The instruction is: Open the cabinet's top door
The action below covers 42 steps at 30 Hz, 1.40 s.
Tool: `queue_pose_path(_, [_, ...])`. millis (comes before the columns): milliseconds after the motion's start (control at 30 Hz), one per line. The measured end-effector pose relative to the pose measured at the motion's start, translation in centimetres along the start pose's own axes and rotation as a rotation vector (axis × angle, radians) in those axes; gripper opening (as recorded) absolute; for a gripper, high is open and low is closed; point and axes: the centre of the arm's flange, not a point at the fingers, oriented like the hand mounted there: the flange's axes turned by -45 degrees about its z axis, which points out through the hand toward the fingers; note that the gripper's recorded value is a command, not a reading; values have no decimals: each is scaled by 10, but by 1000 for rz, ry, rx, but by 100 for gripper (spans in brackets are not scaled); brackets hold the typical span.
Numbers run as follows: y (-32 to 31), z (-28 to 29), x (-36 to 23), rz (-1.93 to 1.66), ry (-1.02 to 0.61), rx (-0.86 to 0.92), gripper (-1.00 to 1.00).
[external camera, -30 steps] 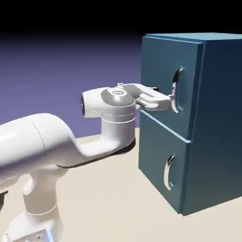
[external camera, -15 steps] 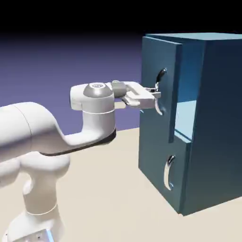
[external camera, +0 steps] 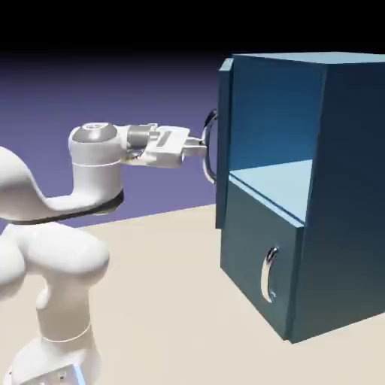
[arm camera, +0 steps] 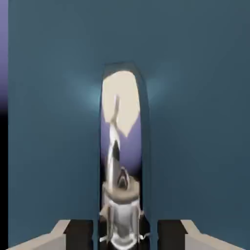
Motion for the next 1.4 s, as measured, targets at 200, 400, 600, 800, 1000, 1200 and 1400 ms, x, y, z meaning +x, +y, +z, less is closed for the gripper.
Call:
queue_pose_path(200, [18,-33,0,0,0,111,-100])
queue_pose_path(400, [44,-70,0,0,0,243,-100])
queue_pose_path(600, [81,-109,0,0,0,401,-100])
queue_pose_path(800, [124,-142,0,0,0,560,-100])
queue_pose_path(1000, [168,-166,0,0,0,707,-100])
queue_pose_path(1200, [204,-180,0,0,0,820,-100])
queue_pose_path(1400, [229,-190,0,-2,-2,888,-100])
